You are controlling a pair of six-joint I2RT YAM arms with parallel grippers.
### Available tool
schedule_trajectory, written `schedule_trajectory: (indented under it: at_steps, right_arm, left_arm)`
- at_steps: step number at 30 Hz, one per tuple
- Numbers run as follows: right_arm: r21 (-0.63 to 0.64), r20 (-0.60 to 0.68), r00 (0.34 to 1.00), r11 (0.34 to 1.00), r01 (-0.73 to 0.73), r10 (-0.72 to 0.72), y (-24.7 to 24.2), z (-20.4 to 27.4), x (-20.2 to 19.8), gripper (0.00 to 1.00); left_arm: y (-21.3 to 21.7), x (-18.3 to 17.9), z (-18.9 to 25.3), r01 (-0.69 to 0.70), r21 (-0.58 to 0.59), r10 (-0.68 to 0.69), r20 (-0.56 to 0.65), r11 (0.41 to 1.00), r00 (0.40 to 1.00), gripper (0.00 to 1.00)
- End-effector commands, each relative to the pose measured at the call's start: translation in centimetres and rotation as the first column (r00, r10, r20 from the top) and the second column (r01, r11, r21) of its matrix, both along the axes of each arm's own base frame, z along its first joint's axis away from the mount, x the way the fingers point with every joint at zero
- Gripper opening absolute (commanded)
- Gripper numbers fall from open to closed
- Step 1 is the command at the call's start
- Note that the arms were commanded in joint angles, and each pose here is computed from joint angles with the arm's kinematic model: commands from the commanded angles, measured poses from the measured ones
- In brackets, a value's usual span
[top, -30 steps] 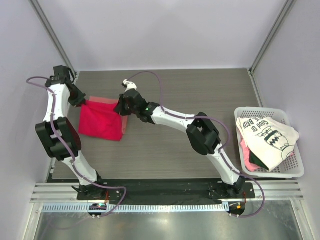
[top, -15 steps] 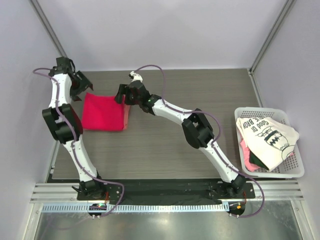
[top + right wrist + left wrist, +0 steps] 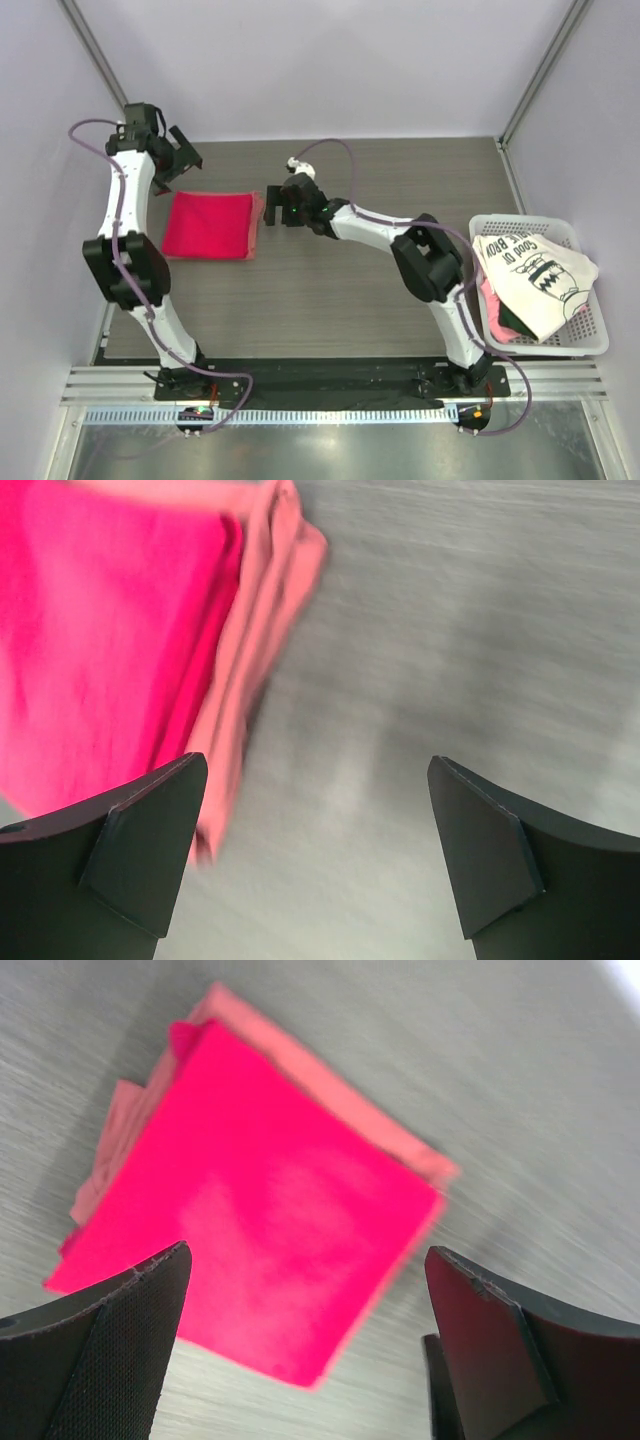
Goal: Fold and stack the t-shirts
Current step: Reset both grippers
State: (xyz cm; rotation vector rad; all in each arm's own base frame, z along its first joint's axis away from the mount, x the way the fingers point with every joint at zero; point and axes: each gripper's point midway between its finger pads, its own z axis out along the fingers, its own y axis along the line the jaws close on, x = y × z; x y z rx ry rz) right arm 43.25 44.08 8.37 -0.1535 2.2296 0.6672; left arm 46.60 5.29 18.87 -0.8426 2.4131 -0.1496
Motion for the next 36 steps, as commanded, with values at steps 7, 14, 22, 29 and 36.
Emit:
schedule_trajectory:
  at_steps: [7,14,22,29,36]
  right_arm:
    - [0.081,0.142,0.981,0.989,0.122,-0.133,-10.4,11.5,-3.7,0.86]
    - [0.051,0.145,0.964,0.975,0.217,-0.222,-18.1,12.3,-8.2,0.83]
    - [0.006,0.147,0.937,0.947,0.320,-0.318,-23.8,10.8,-12.2,0.79]
    - [-0.048,0.135,0.927,0.932,0.359,-0.350,-26.3,9.6,-13.9,0.79]
    - [-0.050,0.153,0.917,0.924,0.379,-0.368,-27.9,9.7,-15.2,0.79]
  left_arm:
    - [-12.8,-4.3,5.4,0.228,0.045,-0.232,0.161,0.973,0.959,0.98]
    - [-21.3,-6.0,-0.2,0.397,0.019,-0.397,0.090,0.918,0.913,0.95]
    - [-23.1,-4.6,-7.0,0.429,0.039,-0.427,-0.036,0.903,0.903,0.89]
    - [-23.7,-3.4,-12.4,0.439,0.043,-0.432,-0.117,0.898,0.894,0.86]
    - [-20.4,-3.2,-15.8,0.430,0.144,-0.397,-0.208,0.892,0.894,0.86]
